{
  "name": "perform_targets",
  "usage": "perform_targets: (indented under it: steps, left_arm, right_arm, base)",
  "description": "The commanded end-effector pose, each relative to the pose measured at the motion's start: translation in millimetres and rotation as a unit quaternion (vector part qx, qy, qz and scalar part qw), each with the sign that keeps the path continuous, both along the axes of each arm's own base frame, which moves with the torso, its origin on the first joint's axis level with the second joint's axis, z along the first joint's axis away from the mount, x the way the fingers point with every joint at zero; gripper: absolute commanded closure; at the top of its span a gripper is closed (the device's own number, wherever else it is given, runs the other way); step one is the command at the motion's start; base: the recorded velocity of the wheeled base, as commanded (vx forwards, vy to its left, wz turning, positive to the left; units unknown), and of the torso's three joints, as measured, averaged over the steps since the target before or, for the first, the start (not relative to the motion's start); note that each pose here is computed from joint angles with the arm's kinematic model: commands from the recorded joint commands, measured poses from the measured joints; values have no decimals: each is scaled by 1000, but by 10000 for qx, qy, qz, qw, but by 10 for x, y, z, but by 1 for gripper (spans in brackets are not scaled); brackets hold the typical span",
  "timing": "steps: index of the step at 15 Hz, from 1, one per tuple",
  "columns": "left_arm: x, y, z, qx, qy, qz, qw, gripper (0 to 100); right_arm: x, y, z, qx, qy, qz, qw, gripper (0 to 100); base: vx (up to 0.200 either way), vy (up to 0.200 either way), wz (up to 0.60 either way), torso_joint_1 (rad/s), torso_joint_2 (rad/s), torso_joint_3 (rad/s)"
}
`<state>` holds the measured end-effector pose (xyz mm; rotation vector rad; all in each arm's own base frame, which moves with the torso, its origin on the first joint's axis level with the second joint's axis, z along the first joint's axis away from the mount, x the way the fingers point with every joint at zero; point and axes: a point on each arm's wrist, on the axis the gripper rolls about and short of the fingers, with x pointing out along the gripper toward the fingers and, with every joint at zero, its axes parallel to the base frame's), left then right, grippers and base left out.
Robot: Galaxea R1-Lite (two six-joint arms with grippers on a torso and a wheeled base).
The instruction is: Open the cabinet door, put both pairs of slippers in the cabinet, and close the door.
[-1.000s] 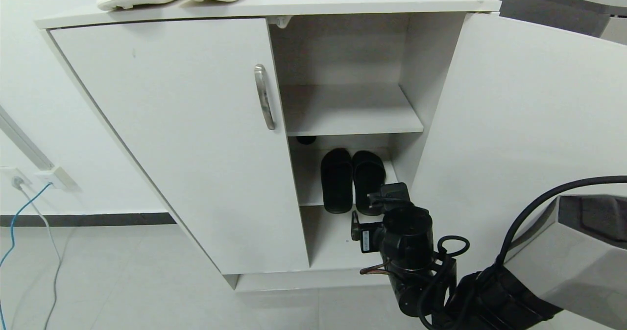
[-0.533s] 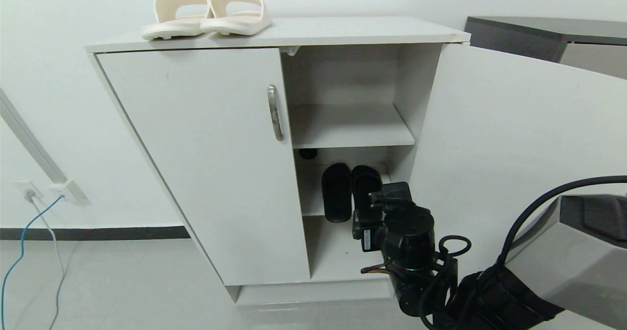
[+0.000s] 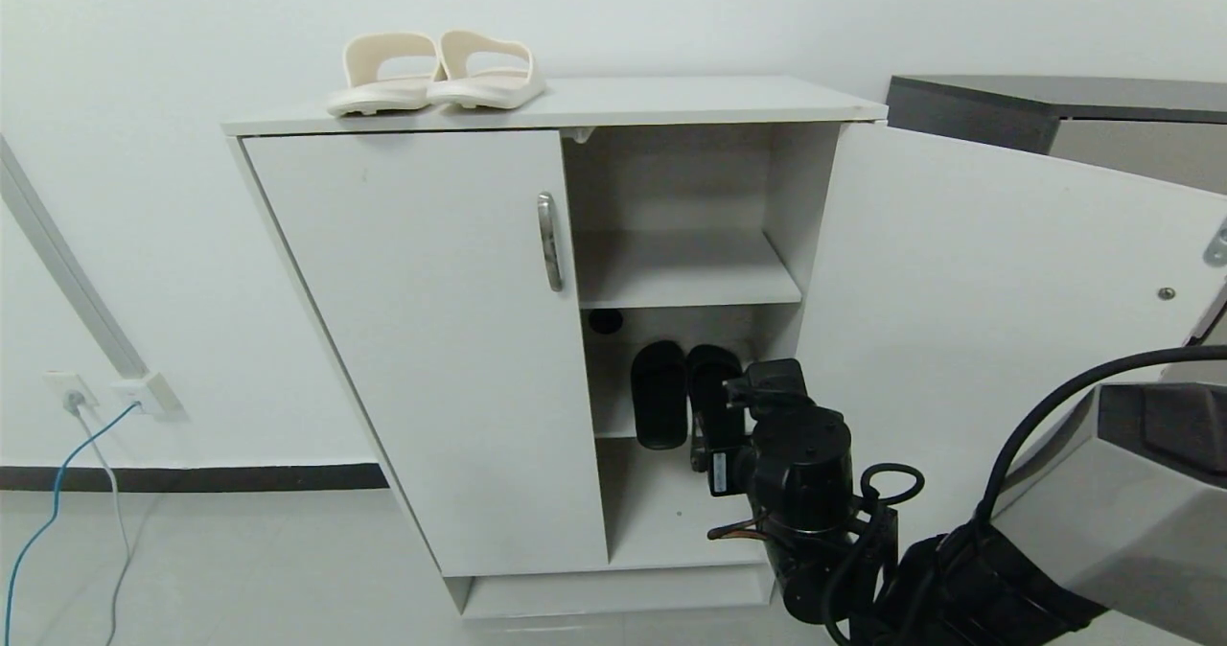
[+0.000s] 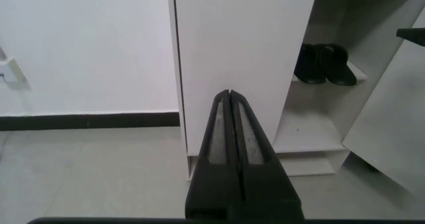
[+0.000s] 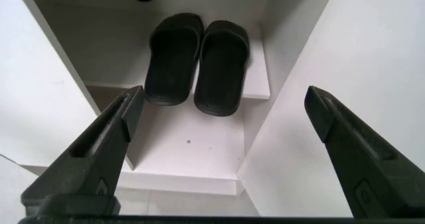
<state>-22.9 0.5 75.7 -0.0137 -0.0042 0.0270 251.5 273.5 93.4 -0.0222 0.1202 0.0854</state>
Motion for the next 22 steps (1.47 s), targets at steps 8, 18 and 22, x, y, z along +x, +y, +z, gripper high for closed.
perform_targets:
  steps: [8,18,22]
  left_arm:
    - [1,0,1,-9,5,-5,10000,100]
    - [1,0,1,-16,4,3,10000,100]
    - [1,0,2,-16,-3,11,10000,100]
  right_arm:
    - [-2,6,-14,-8,4,2,10000,0]
    - [-19,-14,-17,-33,18,3,10000,0]
    - [-30,-27,-1,-28,13,-5,10000,0]
  base:
    - [0,175,0,3,4,4]
    - [0,200,0,1,1,3]
    - [0,200,0,2,0,1]
